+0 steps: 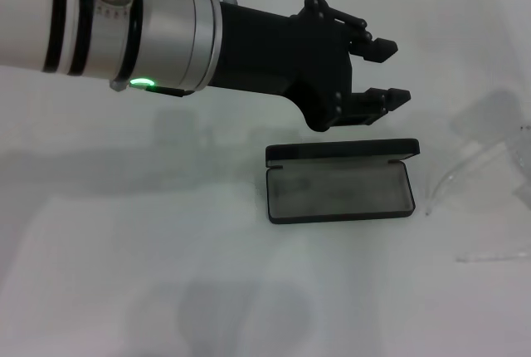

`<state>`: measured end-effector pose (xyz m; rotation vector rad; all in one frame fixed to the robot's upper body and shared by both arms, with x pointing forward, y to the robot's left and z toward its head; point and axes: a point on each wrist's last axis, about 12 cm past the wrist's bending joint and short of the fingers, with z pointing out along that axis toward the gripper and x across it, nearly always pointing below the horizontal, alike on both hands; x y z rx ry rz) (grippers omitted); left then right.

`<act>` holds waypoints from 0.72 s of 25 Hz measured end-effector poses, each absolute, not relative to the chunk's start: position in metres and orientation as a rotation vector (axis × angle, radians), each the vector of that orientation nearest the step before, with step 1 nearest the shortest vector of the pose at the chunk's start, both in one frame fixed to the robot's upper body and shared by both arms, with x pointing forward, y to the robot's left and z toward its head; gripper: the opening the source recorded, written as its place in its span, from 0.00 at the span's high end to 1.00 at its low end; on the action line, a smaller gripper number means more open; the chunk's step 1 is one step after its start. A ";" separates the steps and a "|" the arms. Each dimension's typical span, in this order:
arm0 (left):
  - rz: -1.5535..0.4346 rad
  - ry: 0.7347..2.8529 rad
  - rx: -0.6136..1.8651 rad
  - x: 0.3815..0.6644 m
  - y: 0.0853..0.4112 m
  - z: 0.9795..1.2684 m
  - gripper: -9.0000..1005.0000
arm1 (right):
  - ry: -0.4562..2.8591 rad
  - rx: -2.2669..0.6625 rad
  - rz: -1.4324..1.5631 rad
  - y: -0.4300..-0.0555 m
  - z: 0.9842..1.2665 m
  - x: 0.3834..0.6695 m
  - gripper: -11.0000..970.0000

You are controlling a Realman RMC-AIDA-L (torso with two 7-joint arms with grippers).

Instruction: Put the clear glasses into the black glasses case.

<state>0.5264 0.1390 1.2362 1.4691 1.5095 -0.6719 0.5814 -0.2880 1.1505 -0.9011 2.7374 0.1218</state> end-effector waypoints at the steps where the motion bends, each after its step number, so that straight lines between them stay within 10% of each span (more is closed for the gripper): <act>1: -0.672 1.511 1.468 0.526 0.139 1.236 0.54 | 2.732 -0.910 0.120 -0.288 1.151 0.581 0.57; 8: -0.680 1.514 1.465 0.526 0.139 1.235 0.54 | 2.722 -0.901 0.092 -0.306 1.151 0.572 0.83; 18: -0.728 1.502 1.441 0.522 0.139 1.236 0.54 | 2.598 -0.821 0.105 -0.334 1.169 0.552 0.87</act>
